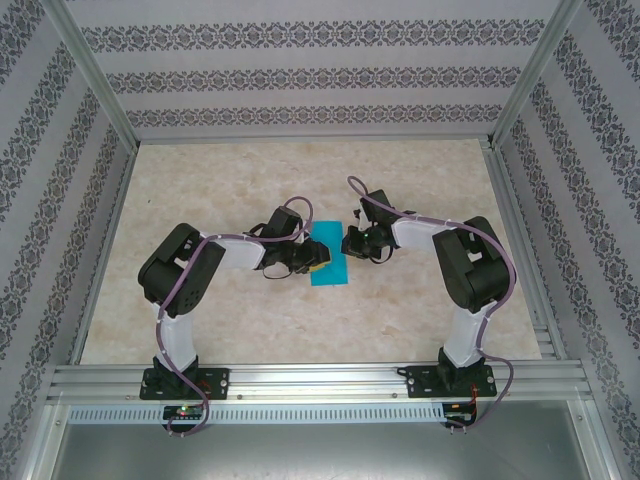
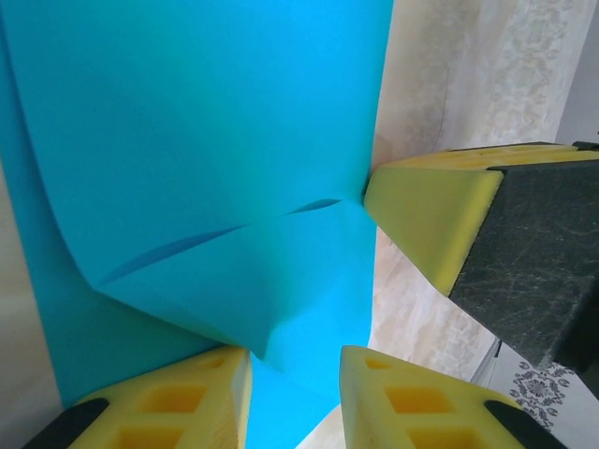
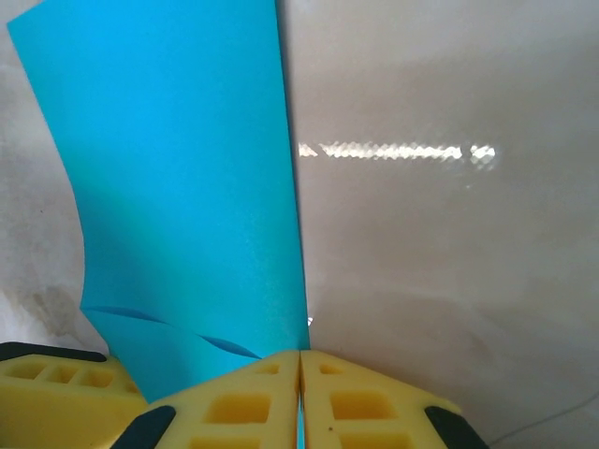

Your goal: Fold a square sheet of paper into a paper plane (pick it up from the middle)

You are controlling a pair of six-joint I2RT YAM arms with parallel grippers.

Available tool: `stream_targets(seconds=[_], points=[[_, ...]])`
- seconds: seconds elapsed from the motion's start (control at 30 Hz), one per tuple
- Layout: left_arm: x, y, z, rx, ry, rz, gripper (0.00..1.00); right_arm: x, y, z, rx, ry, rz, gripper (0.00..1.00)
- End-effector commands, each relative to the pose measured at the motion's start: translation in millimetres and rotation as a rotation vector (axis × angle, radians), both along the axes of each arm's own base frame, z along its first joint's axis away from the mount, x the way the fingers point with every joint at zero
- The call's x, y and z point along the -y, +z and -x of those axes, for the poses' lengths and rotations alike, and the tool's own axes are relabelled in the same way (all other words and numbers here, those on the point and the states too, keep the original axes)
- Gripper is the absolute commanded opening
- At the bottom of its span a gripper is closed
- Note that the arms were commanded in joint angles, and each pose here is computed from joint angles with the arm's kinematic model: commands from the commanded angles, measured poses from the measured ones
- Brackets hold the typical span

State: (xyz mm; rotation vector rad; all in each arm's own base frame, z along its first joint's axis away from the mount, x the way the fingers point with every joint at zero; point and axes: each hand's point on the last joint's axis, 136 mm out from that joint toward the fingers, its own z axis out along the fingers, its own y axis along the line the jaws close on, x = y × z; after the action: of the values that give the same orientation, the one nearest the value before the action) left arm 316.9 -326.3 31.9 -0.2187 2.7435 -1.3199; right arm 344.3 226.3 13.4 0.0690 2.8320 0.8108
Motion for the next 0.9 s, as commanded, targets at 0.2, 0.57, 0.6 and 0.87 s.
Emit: stream_targets(seconds=[0.2, 0.57, 0.6, 0.87], points=[[3, 6, -2, 0.036, 0.029, 0.003, 0.32, 10, -16, 6, -0.043, -0.071, -0.038, 0.09], [-1, 5, -4, 0.036, 0.069, -0.007, 0.32, 19, -14, 5, -0.04, -0.121, -0.057, 0.09], [-2, 5, -4, 0.035, 0.075, -0.011, 0.31, 19, -12, 6, -0.037, -0.123, -0.06, 0.09], [-2, 5, -3, 0.027, 0.078, -0.009, 0.3, 11, 17, 4, 0.036, -0.096, -0.146, 0.09]])
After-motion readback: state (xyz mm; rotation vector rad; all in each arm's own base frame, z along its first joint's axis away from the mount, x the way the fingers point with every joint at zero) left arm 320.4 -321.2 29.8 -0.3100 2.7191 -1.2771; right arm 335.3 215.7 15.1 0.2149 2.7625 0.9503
